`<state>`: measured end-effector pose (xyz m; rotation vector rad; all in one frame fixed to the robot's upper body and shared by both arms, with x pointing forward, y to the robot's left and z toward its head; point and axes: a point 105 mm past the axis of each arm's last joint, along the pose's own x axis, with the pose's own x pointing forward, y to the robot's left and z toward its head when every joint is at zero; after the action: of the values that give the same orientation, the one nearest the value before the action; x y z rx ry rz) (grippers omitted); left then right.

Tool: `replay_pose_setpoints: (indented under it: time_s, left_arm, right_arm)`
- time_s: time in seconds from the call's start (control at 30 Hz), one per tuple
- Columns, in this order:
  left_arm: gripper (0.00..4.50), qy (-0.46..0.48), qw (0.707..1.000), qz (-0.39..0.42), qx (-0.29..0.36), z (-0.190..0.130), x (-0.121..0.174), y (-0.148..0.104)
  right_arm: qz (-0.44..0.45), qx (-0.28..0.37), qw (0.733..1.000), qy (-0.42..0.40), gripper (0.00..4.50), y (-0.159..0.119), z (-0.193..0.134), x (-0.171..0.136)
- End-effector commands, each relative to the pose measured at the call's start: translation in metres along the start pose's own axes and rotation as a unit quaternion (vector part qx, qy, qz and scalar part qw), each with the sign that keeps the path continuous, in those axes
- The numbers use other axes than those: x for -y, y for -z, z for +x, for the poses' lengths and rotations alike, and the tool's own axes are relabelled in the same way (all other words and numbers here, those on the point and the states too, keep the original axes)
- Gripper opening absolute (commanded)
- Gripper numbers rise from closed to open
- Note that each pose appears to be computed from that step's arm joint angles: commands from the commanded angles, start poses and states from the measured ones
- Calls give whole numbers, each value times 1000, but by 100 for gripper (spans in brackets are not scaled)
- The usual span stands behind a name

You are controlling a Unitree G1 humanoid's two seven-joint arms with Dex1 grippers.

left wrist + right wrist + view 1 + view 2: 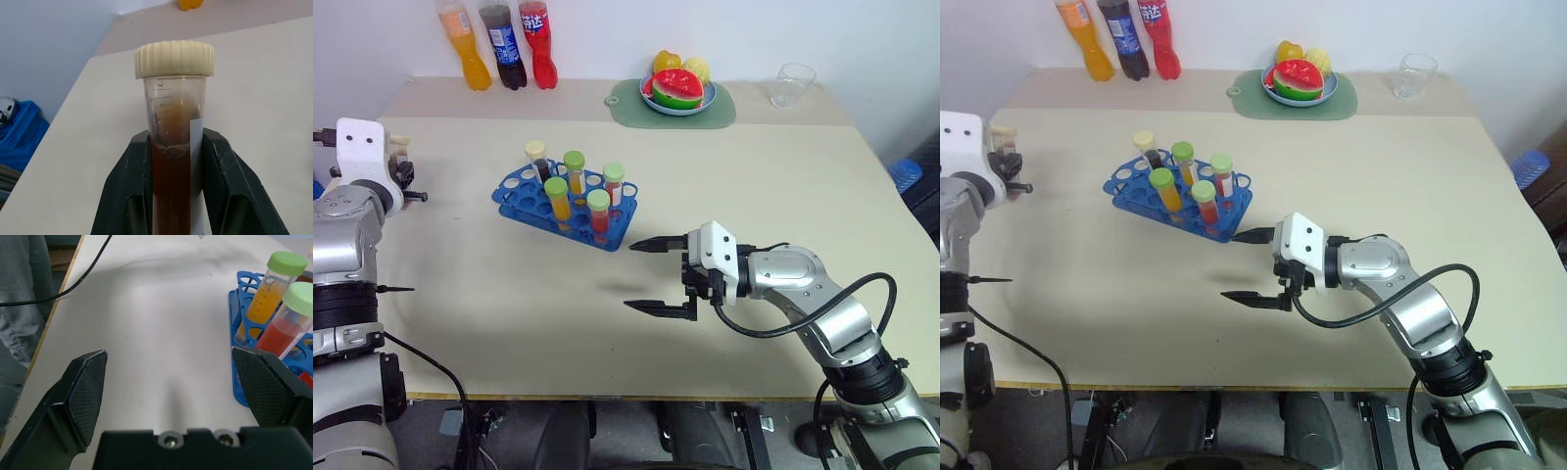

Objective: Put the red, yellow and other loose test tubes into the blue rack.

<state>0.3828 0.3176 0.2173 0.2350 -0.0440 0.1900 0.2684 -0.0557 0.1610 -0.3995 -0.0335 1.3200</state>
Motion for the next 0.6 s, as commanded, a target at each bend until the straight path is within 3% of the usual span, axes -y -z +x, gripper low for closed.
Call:
replay_pose_setpoints:
  time_s: [0.03, 0.6]
  left_arm:
    - [75, 94, 958, -120, 242, -48, 115, -47]
    - [75, 64, 953, -116, 272, -50, 106, -52]
  right_arm:
    - [34, 27, 998, 49, 450, 11, 12, 4]
    - [34, 35, 997, 53, 450, 13, 16, 7]
